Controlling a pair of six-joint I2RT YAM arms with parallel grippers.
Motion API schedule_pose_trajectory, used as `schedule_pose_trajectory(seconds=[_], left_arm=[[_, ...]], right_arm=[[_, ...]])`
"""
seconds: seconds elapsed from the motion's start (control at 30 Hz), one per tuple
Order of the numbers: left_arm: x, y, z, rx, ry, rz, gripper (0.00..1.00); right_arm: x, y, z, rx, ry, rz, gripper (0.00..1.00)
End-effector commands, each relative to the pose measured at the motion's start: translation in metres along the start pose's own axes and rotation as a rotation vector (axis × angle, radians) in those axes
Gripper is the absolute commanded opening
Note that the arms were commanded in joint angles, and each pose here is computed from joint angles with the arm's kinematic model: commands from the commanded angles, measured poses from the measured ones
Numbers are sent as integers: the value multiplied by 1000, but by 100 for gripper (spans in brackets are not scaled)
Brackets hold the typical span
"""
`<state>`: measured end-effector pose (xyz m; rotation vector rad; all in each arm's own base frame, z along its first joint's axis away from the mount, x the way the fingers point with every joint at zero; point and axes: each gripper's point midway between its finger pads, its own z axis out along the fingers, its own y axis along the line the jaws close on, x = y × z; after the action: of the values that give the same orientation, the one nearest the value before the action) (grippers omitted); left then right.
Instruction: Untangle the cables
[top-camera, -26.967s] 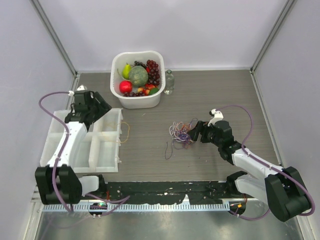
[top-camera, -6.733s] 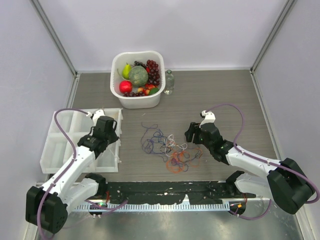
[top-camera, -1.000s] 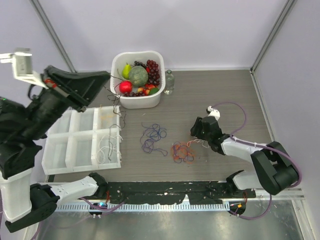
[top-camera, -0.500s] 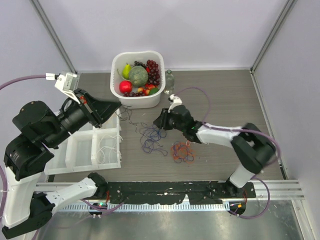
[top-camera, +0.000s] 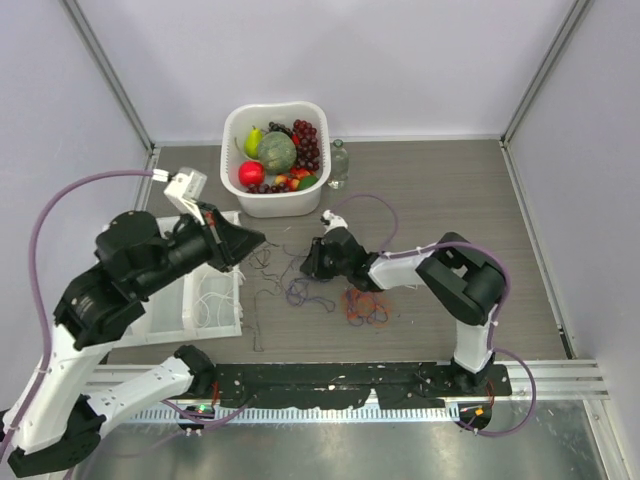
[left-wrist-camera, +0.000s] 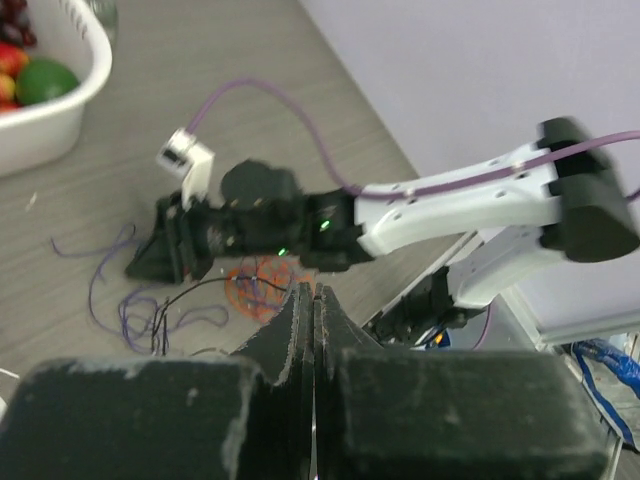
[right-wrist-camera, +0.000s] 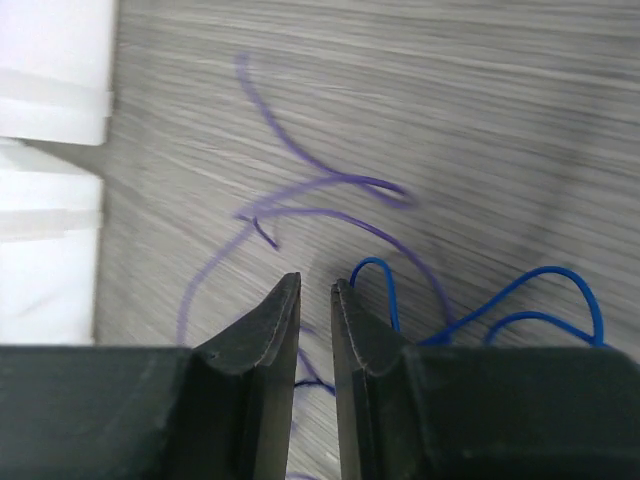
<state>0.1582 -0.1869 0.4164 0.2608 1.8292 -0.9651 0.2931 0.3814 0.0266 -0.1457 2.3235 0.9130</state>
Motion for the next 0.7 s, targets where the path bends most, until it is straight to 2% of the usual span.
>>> schedule_pose_trajectory(seconds=[0.0, 0.17, 0.27, 0.37, 0.43, 0.5, 0.6, 0.67], left_arm=[[3, -4, 18, 49, -18, -24, 0], [19, 17, 43, -29, 31, -16, 0], [25, 29, 47, -88, 52, -5, 0], [27, 32, 42, -104, 59, -1, 0], [26, 35, 36, -114, 43, -4, 0], [31, 37, 35, -120, 42, -17, 0], [35, 50, 34, -176, 19, -44, 0], [37, 60, 30, -219, -5, -62, 0]], right_arm=[[-11, -81, -39, 264, -53, -5, 25], [-30, -147, -94, 422, -120, 37, 25], [-47, -154, -117, 466, -146, -30, 27], [-57, -101, -124, 328, -146, -117, 36], [-64, -63, -130, 304, -174, -204, 50], [-68, -25, -136, 262, -200, -260, 57], [-50, 26, -119, 22, -166, -211, 59], [-28, 44, -103, -111, -102, -153, 49]])
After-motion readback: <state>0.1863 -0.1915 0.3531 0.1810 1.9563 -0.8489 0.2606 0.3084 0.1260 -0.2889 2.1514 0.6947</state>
